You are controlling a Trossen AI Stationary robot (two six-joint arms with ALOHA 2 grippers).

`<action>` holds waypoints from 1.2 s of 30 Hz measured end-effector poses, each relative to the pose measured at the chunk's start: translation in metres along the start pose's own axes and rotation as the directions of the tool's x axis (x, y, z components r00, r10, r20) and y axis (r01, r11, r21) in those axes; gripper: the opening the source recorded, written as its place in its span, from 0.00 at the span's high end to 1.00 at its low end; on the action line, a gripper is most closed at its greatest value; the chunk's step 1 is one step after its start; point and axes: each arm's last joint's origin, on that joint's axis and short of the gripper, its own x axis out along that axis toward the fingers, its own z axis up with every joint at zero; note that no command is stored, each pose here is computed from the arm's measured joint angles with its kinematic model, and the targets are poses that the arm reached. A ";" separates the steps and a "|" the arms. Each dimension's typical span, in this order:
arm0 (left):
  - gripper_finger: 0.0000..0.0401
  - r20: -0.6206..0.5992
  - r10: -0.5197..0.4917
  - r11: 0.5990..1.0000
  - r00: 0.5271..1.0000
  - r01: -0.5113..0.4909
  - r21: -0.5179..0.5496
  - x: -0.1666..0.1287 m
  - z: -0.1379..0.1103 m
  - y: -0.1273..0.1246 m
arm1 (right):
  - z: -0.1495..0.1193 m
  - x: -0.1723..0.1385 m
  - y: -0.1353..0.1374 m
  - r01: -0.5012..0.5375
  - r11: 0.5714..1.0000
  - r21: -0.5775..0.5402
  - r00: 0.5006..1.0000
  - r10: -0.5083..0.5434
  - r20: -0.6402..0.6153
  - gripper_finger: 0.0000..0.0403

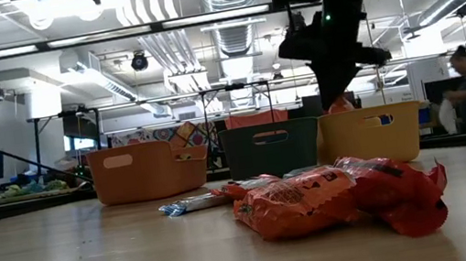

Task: Sort candy
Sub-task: Put the orange chocolate bar into the yellow bin

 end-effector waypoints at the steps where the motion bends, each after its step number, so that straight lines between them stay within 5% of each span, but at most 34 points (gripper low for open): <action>1: 0.80 -0.026 -0.010 1.000 1.000 0.010 0.007 0.005 -0.005 0.001 | 0.000 0.002 0.001 -0.004 1.000 0.004 1.000 0.004 -0.010 0.97; 6: 0.80 -0.107 -0.124 0.991 0.987 0.127 0.028 0.030 -0.031 0.003 | 0.000 0.004 0.004 -0.041 0.999 0.020 0.999 0.042 -0.027 0.96; 11: 0.80 -0.130 -0.273 0.962 0.953 0.272 -0.026 0.054 -0.061 0.010 | 0.000 0.004 0.004 -0.042 0.998 0.044 0.999 0.044 -0.027 0.84; 20: 0.77 -0.243 -0.297 0.952 0.923 0.268 -0.146 0.088 -0.106 0.027 | 0.000 0.002 0.004 -0.072 0.994 0.083 0.996 0.076 -0.046 0.56; 31: 0.51 -0.281 -0.285 0.933 0.916 0.332 0.136 0.109 -0.149 0.009 | -0.001 -0.018 0.001 -0.174 0.977 0.125 0.982 0.182 -0.056 0.45; 36: 0.49 -0.287 -0.289 0.934 0.913 0.335 0.124 0.120 -0.170 -0.005 | 0.000 -0.029 -0.003 -0.203 0.969 0.139 0.978 0.209 -0.026 0.45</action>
